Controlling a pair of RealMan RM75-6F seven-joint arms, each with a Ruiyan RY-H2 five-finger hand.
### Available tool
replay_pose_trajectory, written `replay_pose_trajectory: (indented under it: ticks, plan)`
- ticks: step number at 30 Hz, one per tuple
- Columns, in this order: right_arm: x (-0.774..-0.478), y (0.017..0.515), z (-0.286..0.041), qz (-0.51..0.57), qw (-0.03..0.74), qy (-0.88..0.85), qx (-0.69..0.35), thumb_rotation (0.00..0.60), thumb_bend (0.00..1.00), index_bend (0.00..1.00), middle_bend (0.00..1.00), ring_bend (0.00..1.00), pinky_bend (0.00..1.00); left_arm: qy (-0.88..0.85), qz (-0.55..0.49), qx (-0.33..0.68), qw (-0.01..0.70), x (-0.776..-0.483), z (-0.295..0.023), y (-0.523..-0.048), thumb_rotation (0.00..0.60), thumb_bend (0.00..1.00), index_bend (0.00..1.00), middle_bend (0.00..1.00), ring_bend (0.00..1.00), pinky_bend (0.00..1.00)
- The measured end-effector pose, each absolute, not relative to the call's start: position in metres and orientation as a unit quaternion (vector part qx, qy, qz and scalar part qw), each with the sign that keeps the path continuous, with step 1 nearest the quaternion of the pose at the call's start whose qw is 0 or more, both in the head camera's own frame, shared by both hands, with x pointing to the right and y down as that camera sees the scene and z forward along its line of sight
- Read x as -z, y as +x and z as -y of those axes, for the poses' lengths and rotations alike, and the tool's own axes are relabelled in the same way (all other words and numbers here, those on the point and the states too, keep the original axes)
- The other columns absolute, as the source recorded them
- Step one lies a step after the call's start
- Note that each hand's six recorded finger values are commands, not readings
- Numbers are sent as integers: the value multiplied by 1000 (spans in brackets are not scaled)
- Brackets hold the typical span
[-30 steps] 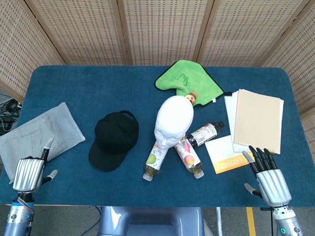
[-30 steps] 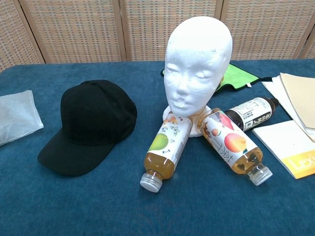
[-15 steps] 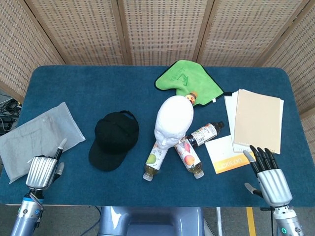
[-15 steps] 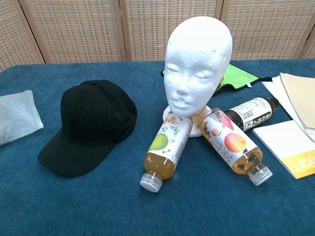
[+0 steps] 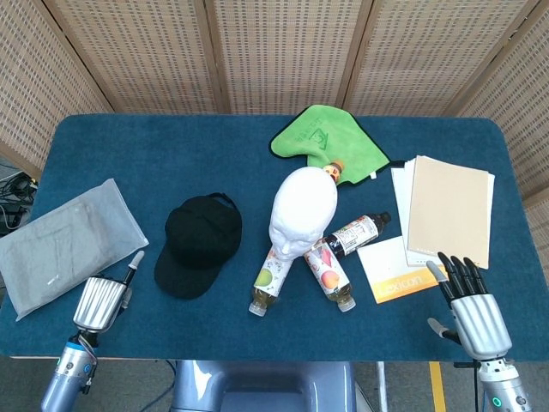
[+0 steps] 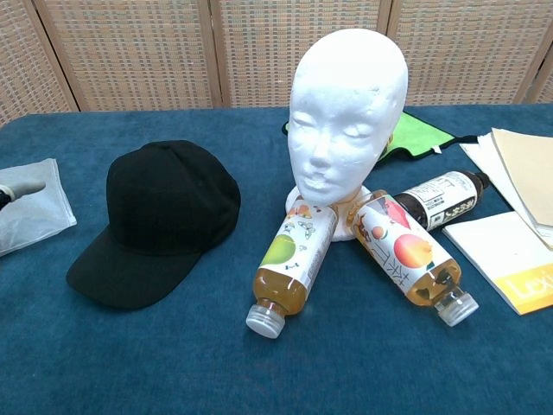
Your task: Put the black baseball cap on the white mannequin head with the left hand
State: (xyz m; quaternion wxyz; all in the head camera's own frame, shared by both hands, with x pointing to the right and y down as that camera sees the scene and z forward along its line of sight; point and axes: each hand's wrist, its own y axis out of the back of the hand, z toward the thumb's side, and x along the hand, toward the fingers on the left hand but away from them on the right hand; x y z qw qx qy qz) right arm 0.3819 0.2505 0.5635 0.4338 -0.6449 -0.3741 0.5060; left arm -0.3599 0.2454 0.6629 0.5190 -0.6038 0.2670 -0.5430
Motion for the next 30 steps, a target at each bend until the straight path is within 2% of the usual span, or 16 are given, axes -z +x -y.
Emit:
replay_pose_trajectory:
  ticks: [5,14,30]
  plan:
    - [-563,382,-250,375,434,-644,-505,600,39,95,0,0,0,-600,-250,533,542,-678,-245,-357,600,427,35,922,865,788]
    - [-563,383,-250,377,436,-643,-505,600,39,95,0,0,0,-604,-235,519,558,-696,-242,-344,600,429,141,922,865,788]
    - [-561,384,-248,384,435,-641,-502,600,39,93,0,0,0,-617,-216,487,579,-713,-247,-316,600,431,143,922,865,788]
